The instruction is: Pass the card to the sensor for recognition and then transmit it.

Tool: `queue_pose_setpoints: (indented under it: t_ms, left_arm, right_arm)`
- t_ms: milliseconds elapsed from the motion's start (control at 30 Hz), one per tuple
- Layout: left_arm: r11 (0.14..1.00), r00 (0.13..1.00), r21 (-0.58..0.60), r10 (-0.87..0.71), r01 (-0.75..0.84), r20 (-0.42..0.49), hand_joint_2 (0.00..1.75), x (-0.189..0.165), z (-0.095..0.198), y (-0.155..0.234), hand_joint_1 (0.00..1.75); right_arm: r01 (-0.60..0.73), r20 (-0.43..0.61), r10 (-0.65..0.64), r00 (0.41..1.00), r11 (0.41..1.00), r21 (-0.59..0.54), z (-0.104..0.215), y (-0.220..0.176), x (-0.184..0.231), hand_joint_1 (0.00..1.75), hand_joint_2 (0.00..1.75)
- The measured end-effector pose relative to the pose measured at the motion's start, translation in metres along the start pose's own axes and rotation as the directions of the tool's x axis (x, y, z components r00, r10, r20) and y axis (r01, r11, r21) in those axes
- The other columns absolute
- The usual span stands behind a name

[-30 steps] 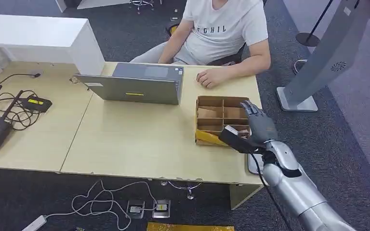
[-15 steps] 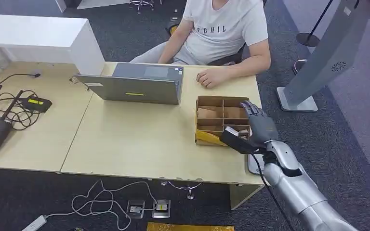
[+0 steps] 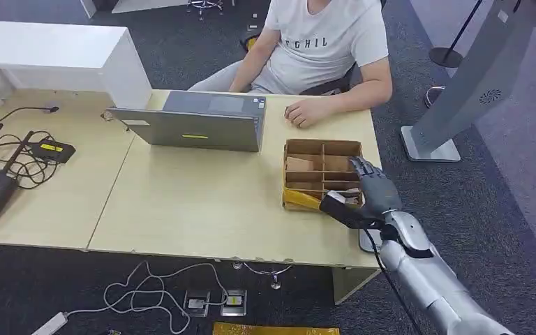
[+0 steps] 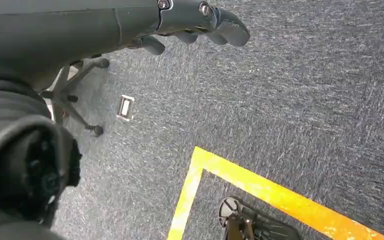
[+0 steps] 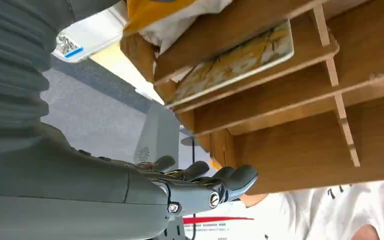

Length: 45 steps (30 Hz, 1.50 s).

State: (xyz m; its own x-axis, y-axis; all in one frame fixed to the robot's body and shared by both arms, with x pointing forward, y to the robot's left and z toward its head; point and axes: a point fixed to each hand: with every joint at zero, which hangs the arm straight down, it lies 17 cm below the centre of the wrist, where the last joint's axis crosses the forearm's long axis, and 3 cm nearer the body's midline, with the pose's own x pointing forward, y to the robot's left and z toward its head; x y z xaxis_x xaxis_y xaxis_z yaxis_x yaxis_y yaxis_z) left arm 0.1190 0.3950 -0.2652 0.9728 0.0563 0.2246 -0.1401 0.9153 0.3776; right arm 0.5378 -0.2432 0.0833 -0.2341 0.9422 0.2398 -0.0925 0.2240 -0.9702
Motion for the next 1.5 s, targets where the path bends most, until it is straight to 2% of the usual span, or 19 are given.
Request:
queue_pose_setpoints:
  t_ms: [833,867,900,1500]
  left_arm:
    - [1.000,1.000,0.000,0.000,0.000,0.000,0.00,0.0000,0.0000,0.0000,0.00]
    - [1.000,1.000,0.001,0.000,0.000,0.000,0.00,0.0000,0.0000,0.0001,0.00]
    - [1.000,1.000,0.002,0.000,0.000,0.000,0.00,0.0000,0.0000,0.0003,0.00]
    - [1.000,1.000,0.004,0.000,0.000,0.000,0.00,0.0000,-0.0001,0.0007,0.00]
  right_arm:
    - [0.031,-0.014,-0.031,0.999,1.000,0.004,-0.0005,0.0071,-0.0016,0.00,1.75]
    - [0.032,-0.013,-0.032,0.999,0.999,0.004,-0.0007,0.0070,-0.0016,1.66,1.75]
    - [0.034,-0.013,-0.034,0.999,0.999,0.005,-0.0007,0.0072,-0.0018,1.75,1.75]
    - [0.056,-0.002,-0.056,0.998,0.998,0.012,-0.0091,0.0015,0.0018,1.75,1.75]
